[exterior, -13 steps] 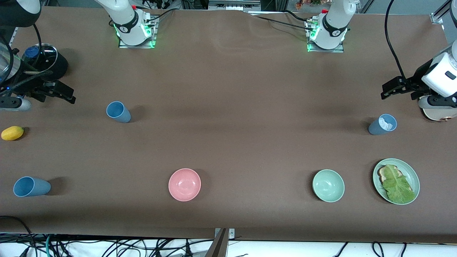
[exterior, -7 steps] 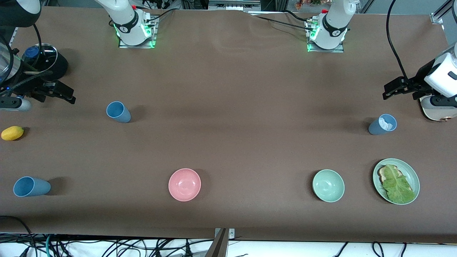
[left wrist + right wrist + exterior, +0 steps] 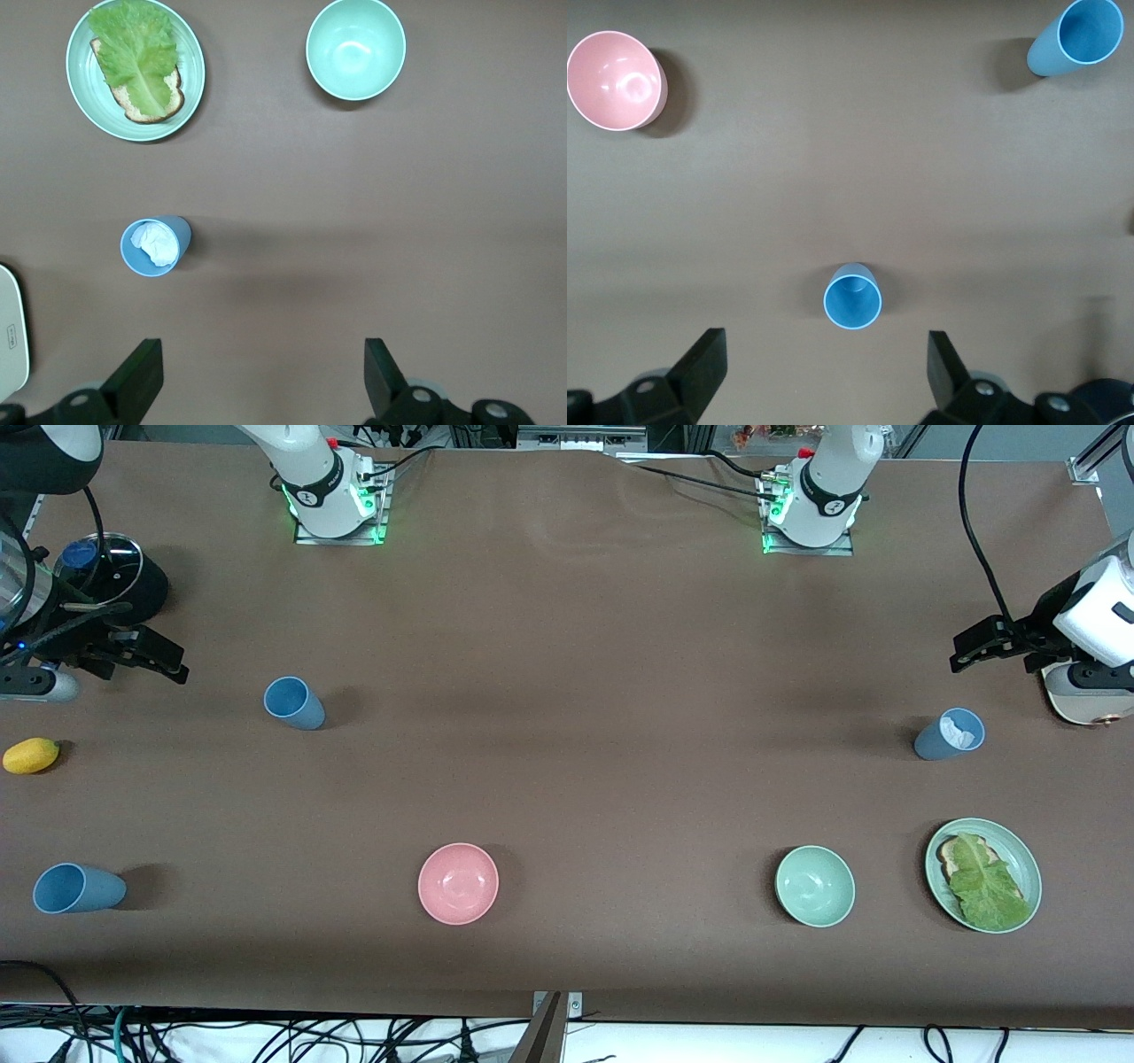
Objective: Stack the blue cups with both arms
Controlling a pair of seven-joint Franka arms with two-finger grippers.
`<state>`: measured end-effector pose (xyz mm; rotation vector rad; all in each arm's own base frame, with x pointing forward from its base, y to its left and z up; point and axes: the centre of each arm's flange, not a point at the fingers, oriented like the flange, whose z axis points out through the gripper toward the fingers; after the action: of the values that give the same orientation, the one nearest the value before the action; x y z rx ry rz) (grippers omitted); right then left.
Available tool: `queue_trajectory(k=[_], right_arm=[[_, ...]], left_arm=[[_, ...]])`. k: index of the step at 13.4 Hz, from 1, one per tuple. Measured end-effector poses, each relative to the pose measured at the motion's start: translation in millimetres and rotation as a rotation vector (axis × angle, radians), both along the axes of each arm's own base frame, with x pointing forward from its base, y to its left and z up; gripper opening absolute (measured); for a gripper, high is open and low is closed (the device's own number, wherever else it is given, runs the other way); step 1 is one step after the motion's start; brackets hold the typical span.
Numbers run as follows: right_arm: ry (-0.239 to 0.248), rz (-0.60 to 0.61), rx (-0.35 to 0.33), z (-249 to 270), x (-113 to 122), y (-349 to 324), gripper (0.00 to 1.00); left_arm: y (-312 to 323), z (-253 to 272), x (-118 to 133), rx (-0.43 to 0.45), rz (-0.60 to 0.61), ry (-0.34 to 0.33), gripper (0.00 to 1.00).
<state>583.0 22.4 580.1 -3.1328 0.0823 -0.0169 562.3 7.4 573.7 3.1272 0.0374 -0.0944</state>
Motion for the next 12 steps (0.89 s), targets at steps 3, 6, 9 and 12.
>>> queue_trajectory(k=[3,6,9,12], right_arm=[[0.001,0.0,0.0,-0.3,0.1,0.1,1.0],[0.001,0.0,0.0,-0.4,0.2,0.1,1.0],[0.001,0.0,0.0,-0.4,0.2,0.2,1.0],[0.001,0.0,0.0,-0.4,0.2,0.2,1.0]], left_arm=[[0.7,0.0,0.0,0.0,0.001,0.0,1.0],[0.8,0.0,0.0,0.0,0.001,0.0,1.0],[1.3,0.0,0.0,0.0,0.002,0.0,1.0],[9.6,-2.9,-0.5,0.0,0.017,0.014,1.0]])
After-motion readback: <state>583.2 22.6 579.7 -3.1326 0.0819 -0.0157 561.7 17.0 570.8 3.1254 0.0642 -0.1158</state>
